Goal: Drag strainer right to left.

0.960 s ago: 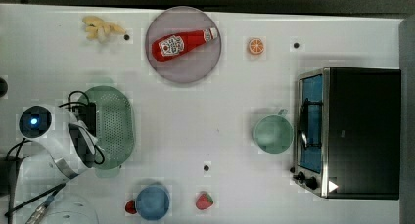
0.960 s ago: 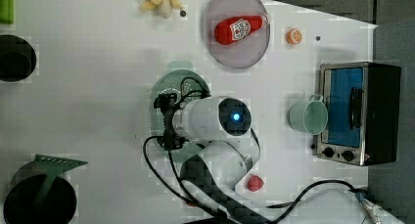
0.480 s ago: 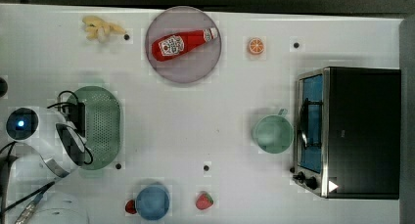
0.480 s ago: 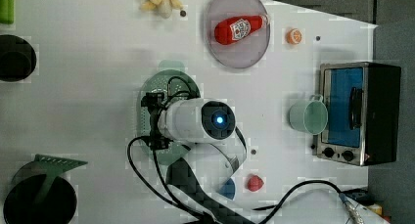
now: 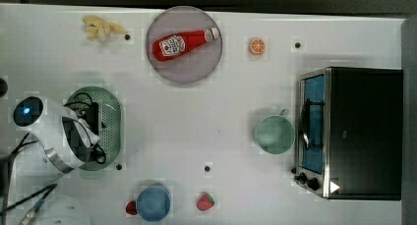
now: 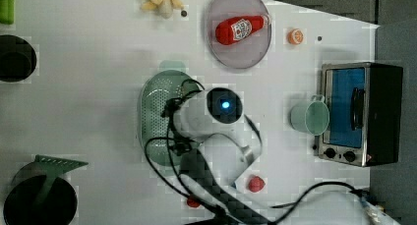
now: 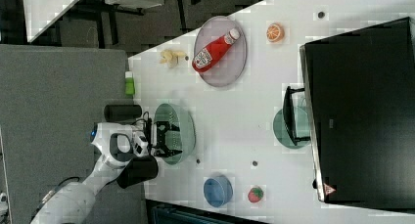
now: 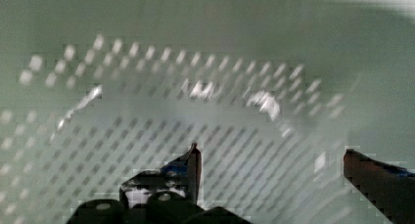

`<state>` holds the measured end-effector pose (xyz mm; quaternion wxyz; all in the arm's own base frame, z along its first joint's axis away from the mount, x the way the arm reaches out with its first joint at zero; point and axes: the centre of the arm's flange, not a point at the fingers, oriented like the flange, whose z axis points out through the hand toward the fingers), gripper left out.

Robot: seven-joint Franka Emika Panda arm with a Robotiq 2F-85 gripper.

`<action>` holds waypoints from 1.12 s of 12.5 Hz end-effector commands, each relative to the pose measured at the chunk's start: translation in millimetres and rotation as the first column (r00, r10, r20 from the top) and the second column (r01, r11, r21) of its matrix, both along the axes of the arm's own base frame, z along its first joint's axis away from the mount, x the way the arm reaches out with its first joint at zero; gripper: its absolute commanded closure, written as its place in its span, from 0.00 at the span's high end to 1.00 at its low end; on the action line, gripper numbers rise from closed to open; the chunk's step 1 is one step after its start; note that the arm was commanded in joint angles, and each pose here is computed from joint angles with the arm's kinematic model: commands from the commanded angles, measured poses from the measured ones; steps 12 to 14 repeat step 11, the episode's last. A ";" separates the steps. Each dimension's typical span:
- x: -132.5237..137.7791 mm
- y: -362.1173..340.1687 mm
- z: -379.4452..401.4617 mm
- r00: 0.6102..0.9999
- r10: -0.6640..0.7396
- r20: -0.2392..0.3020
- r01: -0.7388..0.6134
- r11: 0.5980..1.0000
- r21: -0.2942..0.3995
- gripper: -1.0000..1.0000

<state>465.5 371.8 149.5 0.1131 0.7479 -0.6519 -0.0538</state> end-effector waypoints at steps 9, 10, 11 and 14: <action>82.0 -299.5 384.4 0.916 0.290 0.278 -0.342 0.926 0.158 1.00; 77.0 -337.9 401.1 0.890 0.362 0.277 -0.407 0.905 0.127 1.00; 69.6 -374.2 414.5 0.861 0.437 0.260 -0.473 0.876 0.095 1.00; 69.6 -374.2 414.5 0.861 0.437 0.260 -0.473 0.876 0.095 1.00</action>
